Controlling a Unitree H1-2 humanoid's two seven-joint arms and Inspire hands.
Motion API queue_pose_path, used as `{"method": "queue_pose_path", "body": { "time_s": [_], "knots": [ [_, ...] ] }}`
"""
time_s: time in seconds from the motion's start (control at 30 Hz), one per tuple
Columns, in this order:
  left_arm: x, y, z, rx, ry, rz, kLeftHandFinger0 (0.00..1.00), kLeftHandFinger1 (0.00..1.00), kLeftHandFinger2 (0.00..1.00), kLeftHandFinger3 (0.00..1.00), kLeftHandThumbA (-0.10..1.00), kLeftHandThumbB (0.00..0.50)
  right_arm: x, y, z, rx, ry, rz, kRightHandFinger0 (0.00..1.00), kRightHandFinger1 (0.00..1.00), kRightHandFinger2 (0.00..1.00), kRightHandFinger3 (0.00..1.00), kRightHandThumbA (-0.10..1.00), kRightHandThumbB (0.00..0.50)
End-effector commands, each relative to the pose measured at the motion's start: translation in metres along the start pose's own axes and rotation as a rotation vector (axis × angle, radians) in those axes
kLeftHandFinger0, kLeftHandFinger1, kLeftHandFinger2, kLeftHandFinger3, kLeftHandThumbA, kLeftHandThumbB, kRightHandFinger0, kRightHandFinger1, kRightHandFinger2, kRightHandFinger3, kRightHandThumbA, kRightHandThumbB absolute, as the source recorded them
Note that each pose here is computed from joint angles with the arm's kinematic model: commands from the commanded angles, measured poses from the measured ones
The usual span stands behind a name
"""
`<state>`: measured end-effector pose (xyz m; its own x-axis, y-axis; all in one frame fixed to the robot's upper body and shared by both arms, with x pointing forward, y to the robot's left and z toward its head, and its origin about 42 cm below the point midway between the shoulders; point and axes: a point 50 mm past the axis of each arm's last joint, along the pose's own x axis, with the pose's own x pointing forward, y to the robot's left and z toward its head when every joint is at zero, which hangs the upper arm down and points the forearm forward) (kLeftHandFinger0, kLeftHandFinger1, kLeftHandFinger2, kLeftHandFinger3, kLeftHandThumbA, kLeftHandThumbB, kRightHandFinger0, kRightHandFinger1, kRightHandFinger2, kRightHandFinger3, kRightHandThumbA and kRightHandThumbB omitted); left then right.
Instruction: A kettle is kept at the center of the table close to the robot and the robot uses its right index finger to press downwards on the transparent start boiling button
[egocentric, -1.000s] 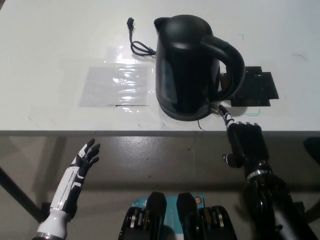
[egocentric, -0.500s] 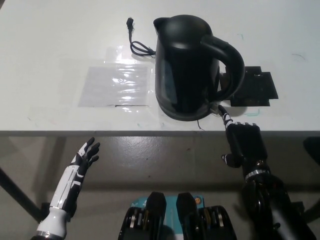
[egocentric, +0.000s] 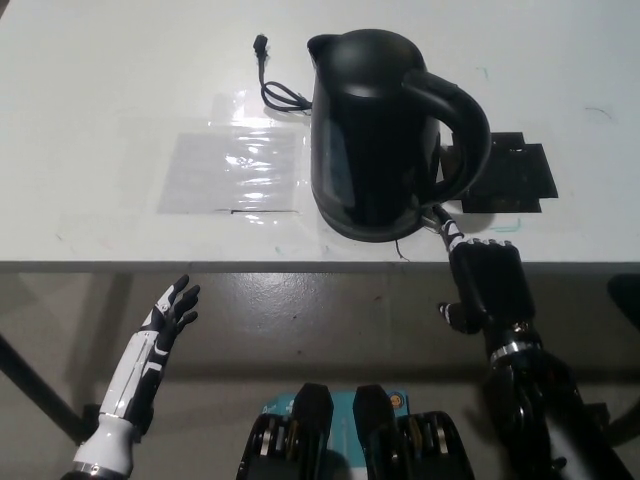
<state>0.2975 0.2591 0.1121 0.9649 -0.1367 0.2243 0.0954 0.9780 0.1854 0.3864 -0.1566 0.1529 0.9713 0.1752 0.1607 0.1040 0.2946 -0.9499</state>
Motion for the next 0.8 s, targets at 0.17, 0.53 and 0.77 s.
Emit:
{"method": "queue_pose_path", "body": {
  "time_s": [0.17,0.53,0.77],
  "knots": [
    [0.006,0.003,0.01,0.023,-0.066,-0.03,1.0,1.0,1.0,1.0,0.97,0.374,-0.029,-0.044,0.024,0.094,-0.137,-0.142,0.0,0.0,0.0,1.0,1.0,0.29],
    [0.008,0.003,0.011,0.032,-0.071,-0.035,1.0,1.0,1.0,1.0,0.98,0.38,-0.081,-0.045,0.02,0.401,-0.26,-0.123,0.03,0.07,0.11,1.0,1.0,0.263],
    [0.01,0.004,0.011,0.031,-0.065,-0.031,1.0,1.0,1.0,1.0,0.98,0.391,-0.114,-0.058,-0.005,0.708,-0.452,-0.323,1.0,1.0,1.0,1.0,1.0,0.29]
  ]
}}
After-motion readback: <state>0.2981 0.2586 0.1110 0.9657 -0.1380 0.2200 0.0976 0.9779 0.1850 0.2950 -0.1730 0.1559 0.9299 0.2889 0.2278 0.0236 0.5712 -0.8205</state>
